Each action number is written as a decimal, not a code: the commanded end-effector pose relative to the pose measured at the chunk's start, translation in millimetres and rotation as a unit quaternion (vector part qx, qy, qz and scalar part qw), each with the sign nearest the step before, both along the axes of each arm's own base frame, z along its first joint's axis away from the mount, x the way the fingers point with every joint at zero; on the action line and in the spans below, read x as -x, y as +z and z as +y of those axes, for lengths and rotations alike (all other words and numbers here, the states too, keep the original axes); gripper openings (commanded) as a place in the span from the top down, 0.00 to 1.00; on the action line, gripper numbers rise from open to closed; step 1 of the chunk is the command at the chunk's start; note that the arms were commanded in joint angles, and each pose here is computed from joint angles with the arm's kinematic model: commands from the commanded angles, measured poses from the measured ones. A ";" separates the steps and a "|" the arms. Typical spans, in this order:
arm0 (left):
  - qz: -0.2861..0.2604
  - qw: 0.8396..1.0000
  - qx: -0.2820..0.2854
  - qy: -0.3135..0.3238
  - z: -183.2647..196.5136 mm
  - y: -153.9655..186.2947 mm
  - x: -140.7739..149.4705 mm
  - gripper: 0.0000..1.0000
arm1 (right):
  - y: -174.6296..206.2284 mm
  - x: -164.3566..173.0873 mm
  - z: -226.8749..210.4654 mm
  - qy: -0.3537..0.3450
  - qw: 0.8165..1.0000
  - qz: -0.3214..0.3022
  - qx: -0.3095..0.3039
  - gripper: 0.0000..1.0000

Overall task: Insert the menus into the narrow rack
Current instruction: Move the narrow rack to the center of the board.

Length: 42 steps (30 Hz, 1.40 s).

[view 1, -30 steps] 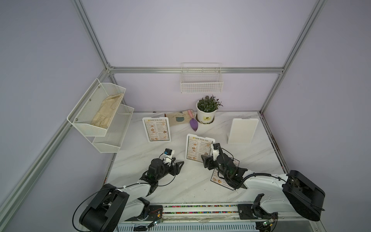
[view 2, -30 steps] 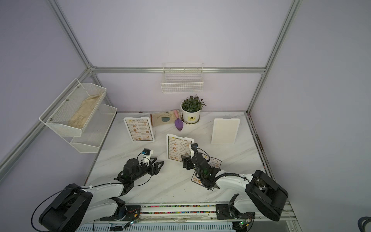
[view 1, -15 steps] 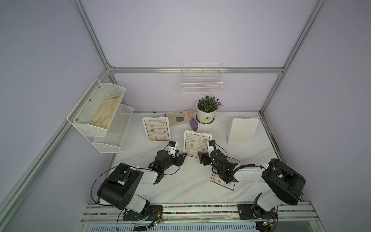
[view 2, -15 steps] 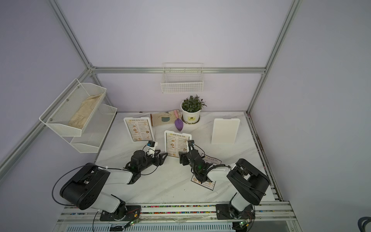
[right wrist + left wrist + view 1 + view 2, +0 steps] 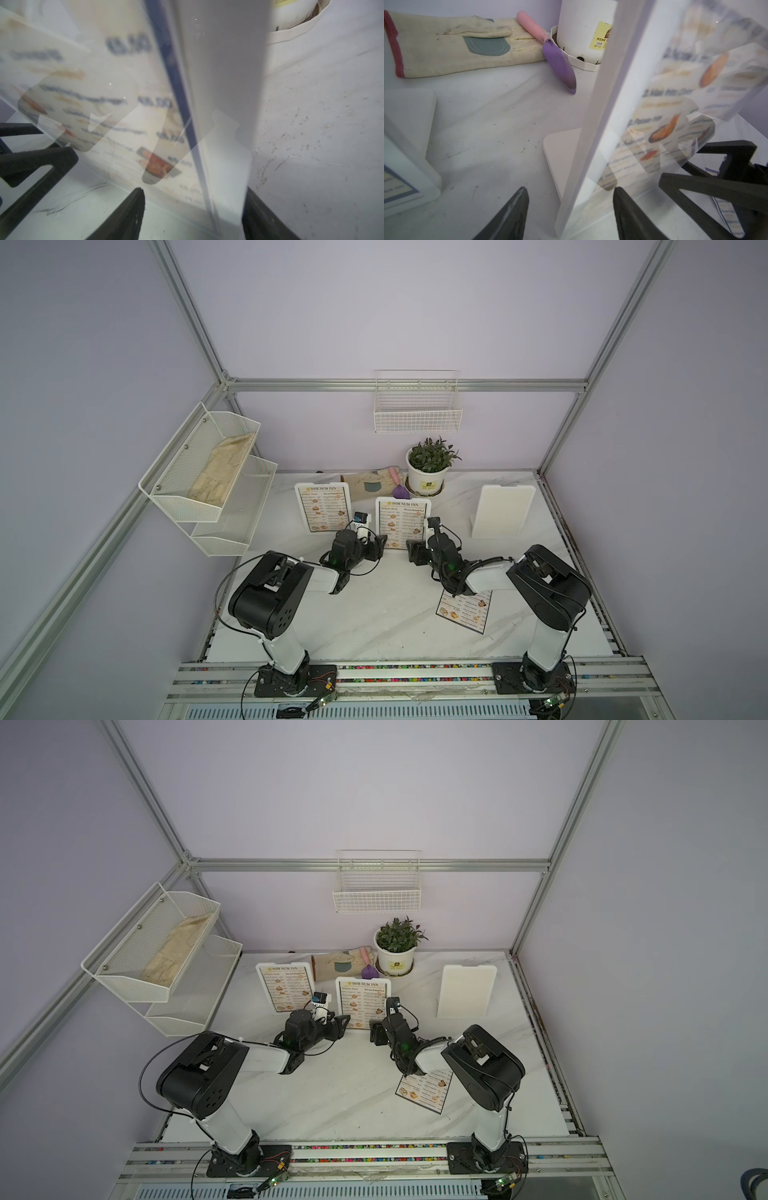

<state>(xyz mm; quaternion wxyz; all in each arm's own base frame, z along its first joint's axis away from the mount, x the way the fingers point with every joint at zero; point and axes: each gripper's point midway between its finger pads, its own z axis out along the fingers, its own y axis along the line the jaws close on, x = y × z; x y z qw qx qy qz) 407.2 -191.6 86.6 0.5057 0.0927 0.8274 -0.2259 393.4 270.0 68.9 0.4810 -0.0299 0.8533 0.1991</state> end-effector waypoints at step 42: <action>-0.113 0.984 0.030 0.136 96.6 120.7 80.7 0.23 | 184.0 9.9 -160.9 -0.170 0.972 -0.156 -0.047 0.09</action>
